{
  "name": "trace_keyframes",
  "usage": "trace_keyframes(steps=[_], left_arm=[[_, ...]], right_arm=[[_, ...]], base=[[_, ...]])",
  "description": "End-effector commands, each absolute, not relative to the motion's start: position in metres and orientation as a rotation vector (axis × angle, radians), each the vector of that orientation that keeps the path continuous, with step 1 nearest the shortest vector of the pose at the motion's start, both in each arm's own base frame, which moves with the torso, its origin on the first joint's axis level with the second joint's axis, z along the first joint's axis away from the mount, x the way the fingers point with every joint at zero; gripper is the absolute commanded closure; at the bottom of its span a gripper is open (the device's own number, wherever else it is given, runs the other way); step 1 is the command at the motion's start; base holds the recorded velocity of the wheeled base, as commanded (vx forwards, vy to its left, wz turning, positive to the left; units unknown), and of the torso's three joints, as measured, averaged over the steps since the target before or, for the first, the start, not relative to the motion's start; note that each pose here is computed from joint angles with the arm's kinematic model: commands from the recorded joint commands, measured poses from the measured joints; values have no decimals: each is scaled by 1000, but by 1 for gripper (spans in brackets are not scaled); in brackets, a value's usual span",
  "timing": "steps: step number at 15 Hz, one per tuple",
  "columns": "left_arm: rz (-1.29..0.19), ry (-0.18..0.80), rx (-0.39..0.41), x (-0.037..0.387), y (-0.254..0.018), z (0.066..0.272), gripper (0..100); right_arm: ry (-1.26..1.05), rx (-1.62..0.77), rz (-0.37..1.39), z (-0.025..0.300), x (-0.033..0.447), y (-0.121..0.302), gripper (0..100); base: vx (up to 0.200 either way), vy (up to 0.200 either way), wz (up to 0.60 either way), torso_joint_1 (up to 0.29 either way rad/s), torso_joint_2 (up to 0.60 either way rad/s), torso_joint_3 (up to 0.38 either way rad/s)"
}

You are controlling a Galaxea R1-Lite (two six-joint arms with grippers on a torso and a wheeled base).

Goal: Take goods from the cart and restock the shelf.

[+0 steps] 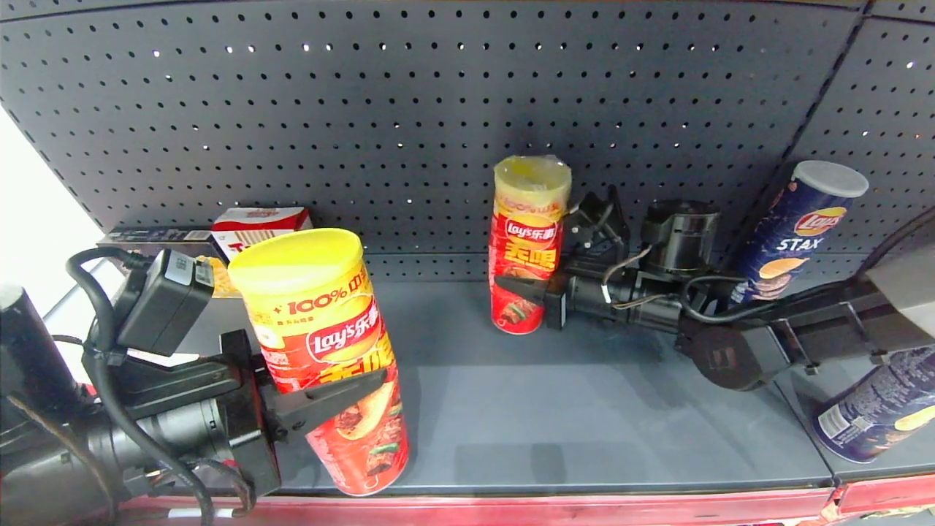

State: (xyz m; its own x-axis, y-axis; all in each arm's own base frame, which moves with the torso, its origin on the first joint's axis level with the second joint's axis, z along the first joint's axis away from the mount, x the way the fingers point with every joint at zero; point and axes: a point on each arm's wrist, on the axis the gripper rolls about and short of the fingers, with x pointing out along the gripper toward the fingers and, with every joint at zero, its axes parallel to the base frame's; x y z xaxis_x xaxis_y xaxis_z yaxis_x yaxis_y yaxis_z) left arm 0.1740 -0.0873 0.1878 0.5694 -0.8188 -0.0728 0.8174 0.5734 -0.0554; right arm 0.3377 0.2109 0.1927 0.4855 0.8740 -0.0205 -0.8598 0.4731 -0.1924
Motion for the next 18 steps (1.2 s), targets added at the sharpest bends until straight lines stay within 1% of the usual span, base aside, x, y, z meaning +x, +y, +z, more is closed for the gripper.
trace_keyframes(steps=[1,3,4,5,7,8,11,18], left_arm=[[-961,86,-16,173,-87,189,100],[-963,70,-15,176,-88,194,100],[-963,64,-14,177,-89,196,100],[-963,56,-14,181,-91,199,100],[-963,53,-14,185,-92,200,100],[-961,53,-14,188,-93,201,100],[-963,56,-14,190,-94,200,100],[-961,53,-14,194,-96,202,100]], right_arm=[[-138,-187,1104,220,299,195,100],[-141,-186,1167,225,269,187,100],[-141,-188,1184,226,262,185,100],[-112,-186,1237,219,244,176,100],[-88,-198,1283,200,229,168,100],[-88,-208,1296,187,226,164,100],[-91,-210,1324,162,226,165,100],[-40,-200,1366,142,241,175,100]], base=[[0,0,0,0,0,0],[0,0,0,0,0,0],[0,0,0,0,0,0],[0,0,0,0,0,0],[0,0,0,0,0,0],[0,0,0,0,0,0],[0,0,0,0,0,0],[0,0,0,0,0,0]])
